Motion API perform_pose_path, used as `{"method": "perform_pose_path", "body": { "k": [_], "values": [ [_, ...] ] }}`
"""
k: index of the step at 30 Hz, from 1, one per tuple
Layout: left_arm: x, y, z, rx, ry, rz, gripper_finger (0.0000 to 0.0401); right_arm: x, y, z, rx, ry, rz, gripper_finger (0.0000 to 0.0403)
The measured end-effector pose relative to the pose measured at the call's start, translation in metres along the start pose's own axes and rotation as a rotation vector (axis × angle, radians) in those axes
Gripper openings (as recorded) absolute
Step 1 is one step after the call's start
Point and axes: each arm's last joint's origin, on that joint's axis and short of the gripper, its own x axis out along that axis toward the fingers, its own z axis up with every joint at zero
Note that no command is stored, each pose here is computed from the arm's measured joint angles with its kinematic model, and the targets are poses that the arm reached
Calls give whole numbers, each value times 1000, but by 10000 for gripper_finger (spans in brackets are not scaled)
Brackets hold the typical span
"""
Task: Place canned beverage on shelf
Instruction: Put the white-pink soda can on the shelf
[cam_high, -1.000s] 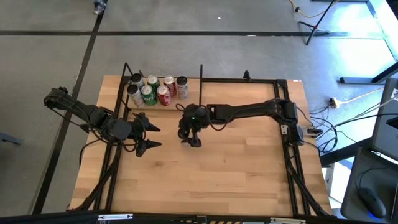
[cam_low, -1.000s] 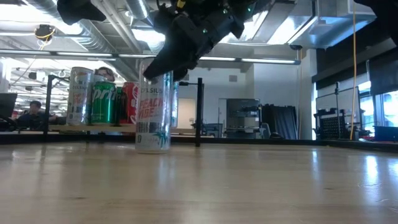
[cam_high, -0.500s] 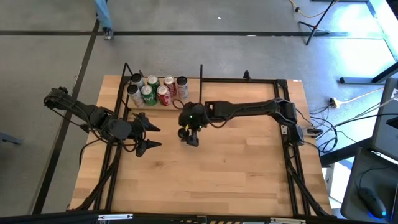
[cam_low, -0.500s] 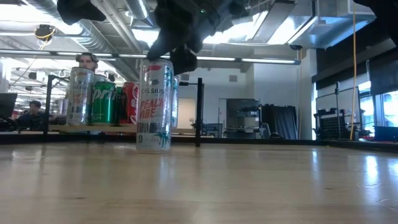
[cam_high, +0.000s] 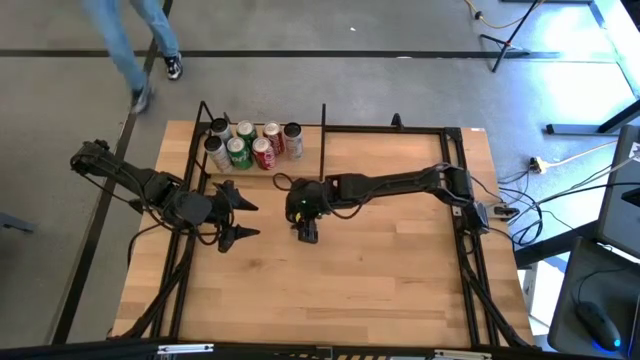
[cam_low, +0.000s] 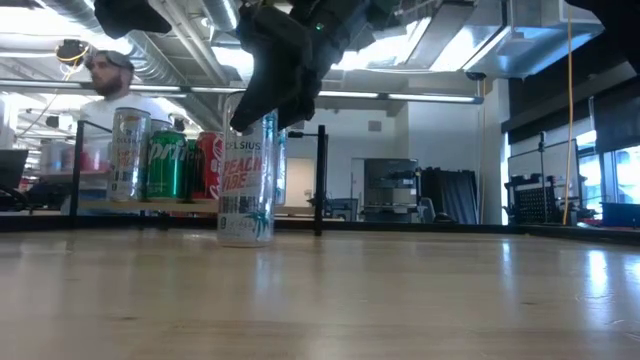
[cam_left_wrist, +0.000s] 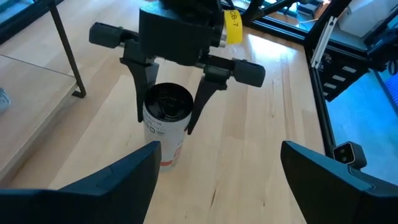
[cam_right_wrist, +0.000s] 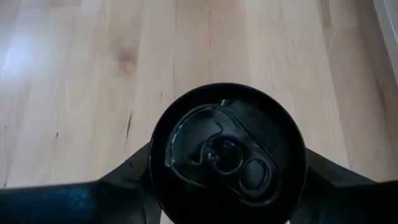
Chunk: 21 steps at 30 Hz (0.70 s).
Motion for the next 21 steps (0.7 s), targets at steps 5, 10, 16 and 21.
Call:
{"method": "perform_pose_path", "body": {
  "k": [5,10,16,21],
  "values": [
    [0,0,0,-3,2,-4,320,-5,0,3,-28,2,0,217],
    [-2,-1,0,-35,27,-55,320,-30,0,25,-80,-34,-11,217],
    [-8,1,1,-47,7,-75,320,-63,-19,54,-108,-135,-86,217],
    [-16,5,3,-59,-47,-42,320,-81,-56,63,-53,-187,-148,217]
  ]
}}
